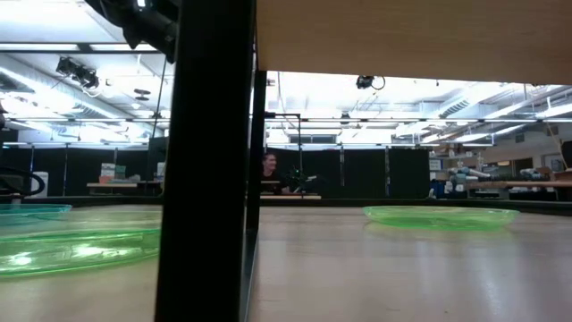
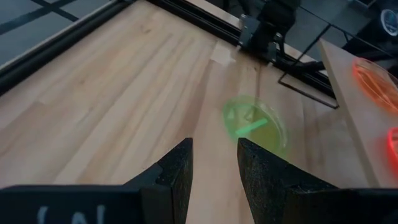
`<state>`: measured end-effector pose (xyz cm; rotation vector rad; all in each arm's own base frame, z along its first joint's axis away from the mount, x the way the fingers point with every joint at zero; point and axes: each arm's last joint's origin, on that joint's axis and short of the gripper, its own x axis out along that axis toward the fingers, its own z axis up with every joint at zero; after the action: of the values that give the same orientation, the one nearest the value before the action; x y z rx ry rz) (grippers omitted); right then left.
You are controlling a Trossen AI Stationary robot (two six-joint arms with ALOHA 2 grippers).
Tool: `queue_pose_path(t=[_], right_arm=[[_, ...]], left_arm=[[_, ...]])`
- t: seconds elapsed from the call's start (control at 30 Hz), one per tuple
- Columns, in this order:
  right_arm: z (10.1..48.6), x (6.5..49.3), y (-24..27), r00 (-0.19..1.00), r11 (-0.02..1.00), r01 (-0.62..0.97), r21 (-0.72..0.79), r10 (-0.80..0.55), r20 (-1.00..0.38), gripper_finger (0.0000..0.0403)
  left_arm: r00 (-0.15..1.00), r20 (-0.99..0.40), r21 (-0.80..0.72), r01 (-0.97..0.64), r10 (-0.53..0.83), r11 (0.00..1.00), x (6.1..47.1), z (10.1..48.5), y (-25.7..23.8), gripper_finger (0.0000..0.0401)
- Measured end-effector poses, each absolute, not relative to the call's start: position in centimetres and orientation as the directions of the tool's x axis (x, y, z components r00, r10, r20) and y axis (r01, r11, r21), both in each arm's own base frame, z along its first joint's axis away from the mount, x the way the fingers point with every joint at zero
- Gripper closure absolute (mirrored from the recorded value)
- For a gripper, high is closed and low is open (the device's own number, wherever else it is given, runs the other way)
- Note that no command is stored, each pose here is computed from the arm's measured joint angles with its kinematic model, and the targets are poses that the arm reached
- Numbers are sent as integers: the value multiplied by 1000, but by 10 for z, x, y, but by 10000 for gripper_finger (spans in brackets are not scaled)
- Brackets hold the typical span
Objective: Place and stack plates onto a shelf
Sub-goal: Stack the pink plate on the orange plate on the shelf
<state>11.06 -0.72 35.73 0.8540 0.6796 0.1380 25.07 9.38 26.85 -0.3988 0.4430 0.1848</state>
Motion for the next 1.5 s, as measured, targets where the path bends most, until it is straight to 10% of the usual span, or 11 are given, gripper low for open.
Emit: queue_pose_path(t=[1.5], right_arm=[[321,143,89,333,764,164,624,553,-764,383]], left_arm=[[889,-458,-304,-154,-2,940,263,268,50,268]])
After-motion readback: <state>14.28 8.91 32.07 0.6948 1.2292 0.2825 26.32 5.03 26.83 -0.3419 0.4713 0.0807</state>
